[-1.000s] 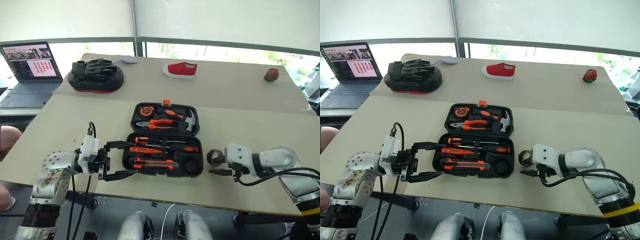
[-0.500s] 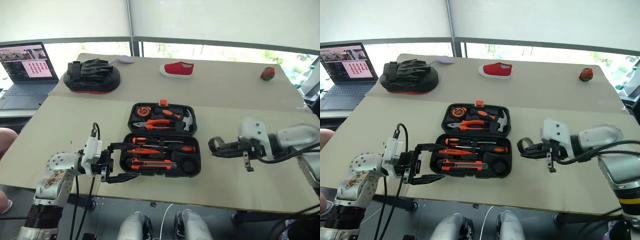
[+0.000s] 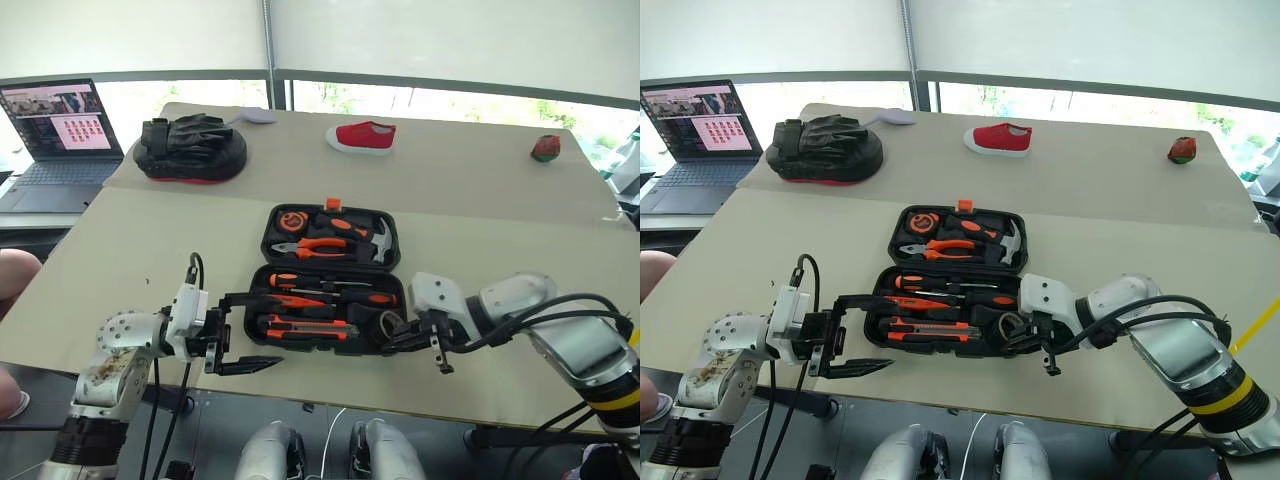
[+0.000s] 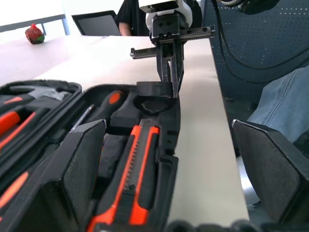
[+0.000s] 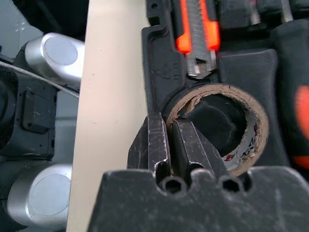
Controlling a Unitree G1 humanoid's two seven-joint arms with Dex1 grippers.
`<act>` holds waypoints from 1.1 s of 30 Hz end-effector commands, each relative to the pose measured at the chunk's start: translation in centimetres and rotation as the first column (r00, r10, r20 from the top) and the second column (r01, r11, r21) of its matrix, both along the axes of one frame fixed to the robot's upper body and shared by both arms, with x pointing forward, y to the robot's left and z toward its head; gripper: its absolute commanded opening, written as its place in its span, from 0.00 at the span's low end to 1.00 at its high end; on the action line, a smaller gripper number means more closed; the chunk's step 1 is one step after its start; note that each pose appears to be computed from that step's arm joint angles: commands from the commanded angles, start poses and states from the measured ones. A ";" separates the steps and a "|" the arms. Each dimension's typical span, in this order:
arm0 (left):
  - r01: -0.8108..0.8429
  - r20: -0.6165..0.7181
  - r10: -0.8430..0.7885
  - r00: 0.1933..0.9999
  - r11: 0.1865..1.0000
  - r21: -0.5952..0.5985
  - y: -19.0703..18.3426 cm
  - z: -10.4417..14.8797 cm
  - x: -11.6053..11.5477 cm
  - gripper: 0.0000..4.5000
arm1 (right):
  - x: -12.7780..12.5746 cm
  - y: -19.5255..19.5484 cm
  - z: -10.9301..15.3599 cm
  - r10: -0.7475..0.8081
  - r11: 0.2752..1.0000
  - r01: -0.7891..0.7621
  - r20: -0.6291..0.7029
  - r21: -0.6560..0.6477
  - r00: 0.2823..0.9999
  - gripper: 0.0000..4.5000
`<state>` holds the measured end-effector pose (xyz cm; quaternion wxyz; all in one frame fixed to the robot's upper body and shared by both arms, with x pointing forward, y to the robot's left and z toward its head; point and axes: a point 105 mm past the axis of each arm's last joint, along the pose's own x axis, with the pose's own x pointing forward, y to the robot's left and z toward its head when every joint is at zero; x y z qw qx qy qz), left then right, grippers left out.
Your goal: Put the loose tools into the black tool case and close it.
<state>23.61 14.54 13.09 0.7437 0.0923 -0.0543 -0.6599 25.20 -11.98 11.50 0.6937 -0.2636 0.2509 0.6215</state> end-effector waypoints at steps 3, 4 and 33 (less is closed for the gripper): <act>-0.005 0.057 0.005 0.998 1.000 0.000 -0.2 0.5 -0.3 1.00 | -0.5 0.3 -0.2 0.023 0.999 -0.024 -0.040 -0.028 0.999 0.18; -0.007 0.058 0.007 0.998 1.000 0.001 -0.2 0.5 -0.3 1.00 | -0.5 0.4 -0.1 0.040 0.999 -0.040 -0.031 -0.028 0.999 0.22; -0.757 -0.107 0.774 0.624 0.633 0.160 6.6 -1.6 12.9 0.15 | 11.9 -6.5 0.9 -0.423 0.895 0.300 0.416 0.331 0.805 0.18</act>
